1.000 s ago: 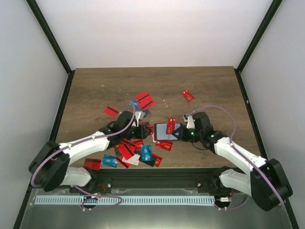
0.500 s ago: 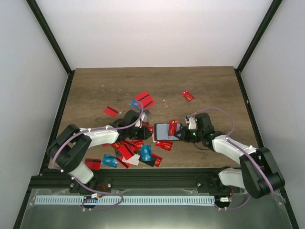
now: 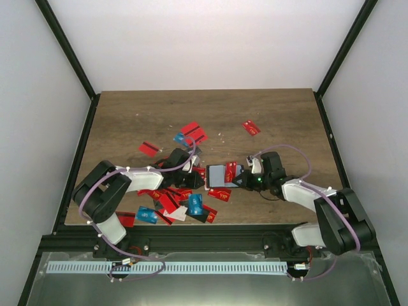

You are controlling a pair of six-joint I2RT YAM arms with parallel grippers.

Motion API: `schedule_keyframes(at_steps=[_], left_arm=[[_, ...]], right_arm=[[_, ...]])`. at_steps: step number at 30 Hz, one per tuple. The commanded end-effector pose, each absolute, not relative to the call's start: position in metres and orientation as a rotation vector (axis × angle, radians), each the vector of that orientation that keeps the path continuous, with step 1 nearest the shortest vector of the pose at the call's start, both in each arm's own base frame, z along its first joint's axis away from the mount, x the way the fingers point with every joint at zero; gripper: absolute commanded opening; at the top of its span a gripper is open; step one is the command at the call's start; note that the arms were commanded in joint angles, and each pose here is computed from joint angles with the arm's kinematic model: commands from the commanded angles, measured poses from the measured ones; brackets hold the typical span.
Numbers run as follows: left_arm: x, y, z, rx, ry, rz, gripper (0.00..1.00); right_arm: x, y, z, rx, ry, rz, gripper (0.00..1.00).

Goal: Put the credit cards into the card holder

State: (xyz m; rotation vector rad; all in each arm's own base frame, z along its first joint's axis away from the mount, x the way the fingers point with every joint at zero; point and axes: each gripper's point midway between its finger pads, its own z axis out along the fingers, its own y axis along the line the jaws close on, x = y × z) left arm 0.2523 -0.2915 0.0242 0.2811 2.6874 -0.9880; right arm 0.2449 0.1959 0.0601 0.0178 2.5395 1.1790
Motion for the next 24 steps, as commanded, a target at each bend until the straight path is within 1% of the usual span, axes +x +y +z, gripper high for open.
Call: schedule_keyframes(at_steps=[1, 13, 24], left_arm=[[0.26, -0.3, 0.033, 0.312, 2.64, -1.03, 0.2], [0.259, -0.302, 0.031, 0.316, 2.648, -1.037, 0.2], [0.259, -0.304, 0.029, 0.317, 2.649, -1.052, 0.19]], right_arm=[[0.251, 0.196, 0.058, -0.002, 2.518, 1.19, 0.01], [0.254, 0.192, 0.054, 0.025, 2.512, 1.212, 0.01], [0.247, 0.199, 0.046, 0.046, 2.527, 1.31, 0.01]])
